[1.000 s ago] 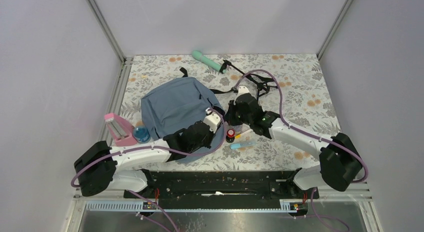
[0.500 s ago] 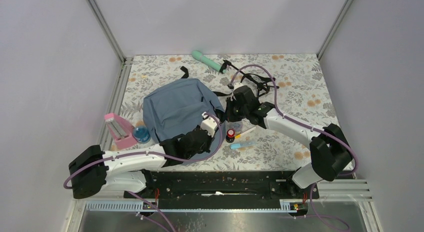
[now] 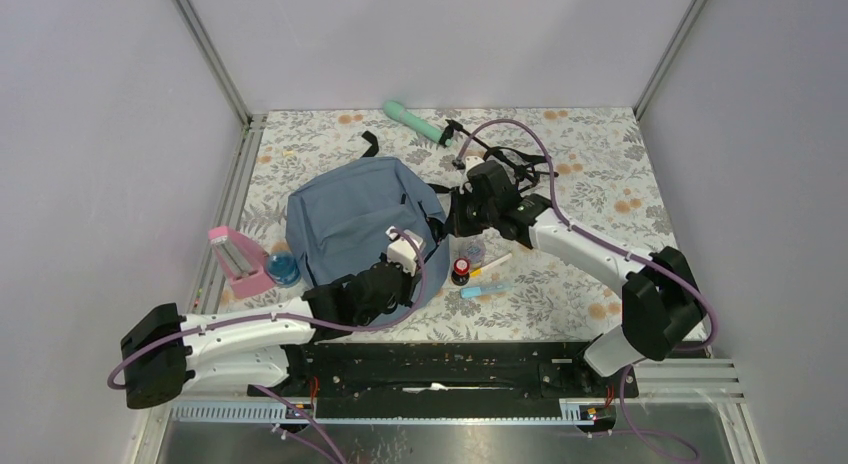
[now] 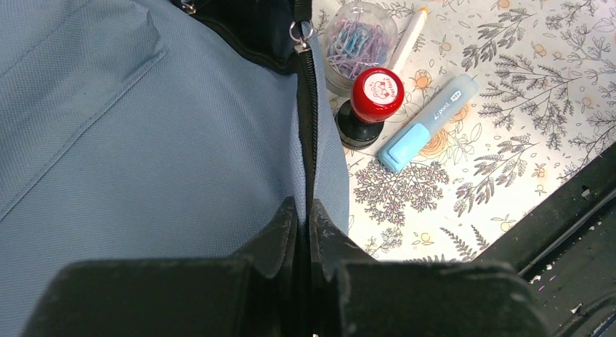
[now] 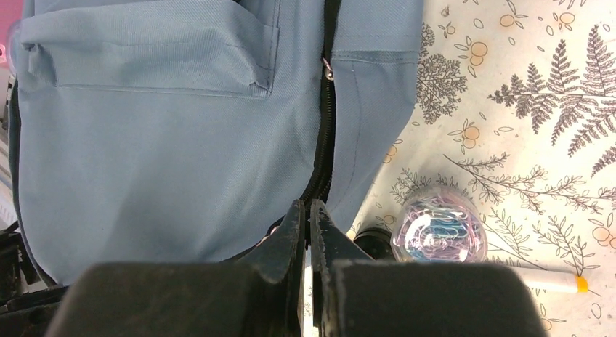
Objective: Pack the student bag
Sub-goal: Zip the student bag at the center of the board.
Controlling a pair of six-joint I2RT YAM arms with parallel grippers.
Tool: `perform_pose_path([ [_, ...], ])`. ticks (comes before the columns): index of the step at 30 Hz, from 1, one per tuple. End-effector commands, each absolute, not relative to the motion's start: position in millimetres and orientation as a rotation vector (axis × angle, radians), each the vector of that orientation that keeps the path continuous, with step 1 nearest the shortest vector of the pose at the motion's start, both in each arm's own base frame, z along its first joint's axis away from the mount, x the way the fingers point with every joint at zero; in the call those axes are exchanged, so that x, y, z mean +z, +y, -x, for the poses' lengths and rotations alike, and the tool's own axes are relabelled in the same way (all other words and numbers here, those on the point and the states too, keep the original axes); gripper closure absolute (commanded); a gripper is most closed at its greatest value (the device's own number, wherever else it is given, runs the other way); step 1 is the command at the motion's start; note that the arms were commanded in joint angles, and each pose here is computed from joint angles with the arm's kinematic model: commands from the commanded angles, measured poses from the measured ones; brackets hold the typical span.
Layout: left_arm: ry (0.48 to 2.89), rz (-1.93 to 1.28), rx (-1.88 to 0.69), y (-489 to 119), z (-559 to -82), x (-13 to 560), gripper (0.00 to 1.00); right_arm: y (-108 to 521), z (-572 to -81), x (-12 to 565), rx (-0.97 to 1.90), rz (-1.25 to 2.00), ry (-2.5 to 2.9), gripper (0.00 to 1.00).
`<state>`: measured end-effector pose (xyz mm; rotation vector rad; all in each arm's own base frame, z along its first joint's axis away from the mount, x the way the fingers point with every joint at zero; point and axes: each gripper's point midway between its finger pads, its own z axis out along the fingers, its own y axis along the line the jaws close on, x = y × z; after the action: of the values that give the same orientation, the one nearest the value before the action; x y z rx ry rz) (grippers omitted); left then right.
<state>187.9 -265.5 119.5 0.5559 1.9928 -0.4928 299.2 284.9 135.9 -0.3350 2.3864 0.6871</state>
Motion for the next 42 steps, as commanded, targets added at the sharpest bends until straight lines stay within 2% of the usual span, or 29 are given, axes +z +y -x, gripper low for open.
perform_pose_path([
  [1,2.099,-0.733,-0.439,-245.2,-156.0,84.7,1.00,241.8,-388.2,182.4,0.409,0.195,2.151,1.00],
  [12,2.097,-0.755,-0.491,-247.9,-146.2,91.0,1.00,239.4,-434.0,160.6,0.335,0.199,2.190,1.00],
  [19,2.103,-0.712,-0.512,-246.5,-144.2,104.1,1.00,245.1,-432.3,169.6,0.392,0.217,2.192,1.00],
  [20,2.094,-0.691,-0.528,-247.9,-145.0,109.6,0.96,248.0,-427.3,172.4,0.427,0.218,2.187,1.00],
  [24,2.026,-0.607,-0.652,-264.8,-147.9,143.5,0.56,255.3,-402.3,174.2,0.532,0.232,2.194,1.00],
  [26,2.003,-0.569,-0.709,-276.6,-149.8,159.6,0.40,257.5,-387.6,169.5,0.569,0.232,2.213,1.00],
  [29,1.991,-0.521,-0.773,-295.8,-154.0,179.3,0.20,264.5,-368.4,163.3,0.646,0.237,2.245,1.00],
  [34,1.997,-0.451,-0.727,-317.8,-178.7,195.9,0.10,271.4,-350.5,157.1,0.678,0.263,2.266,1.00],
  [42,1.994,-0.277,-0.674,-326.8,-232.8,193.3,0.10,278.1,-333.1,165.7,0.730,0.279,2.250,1.00],
])
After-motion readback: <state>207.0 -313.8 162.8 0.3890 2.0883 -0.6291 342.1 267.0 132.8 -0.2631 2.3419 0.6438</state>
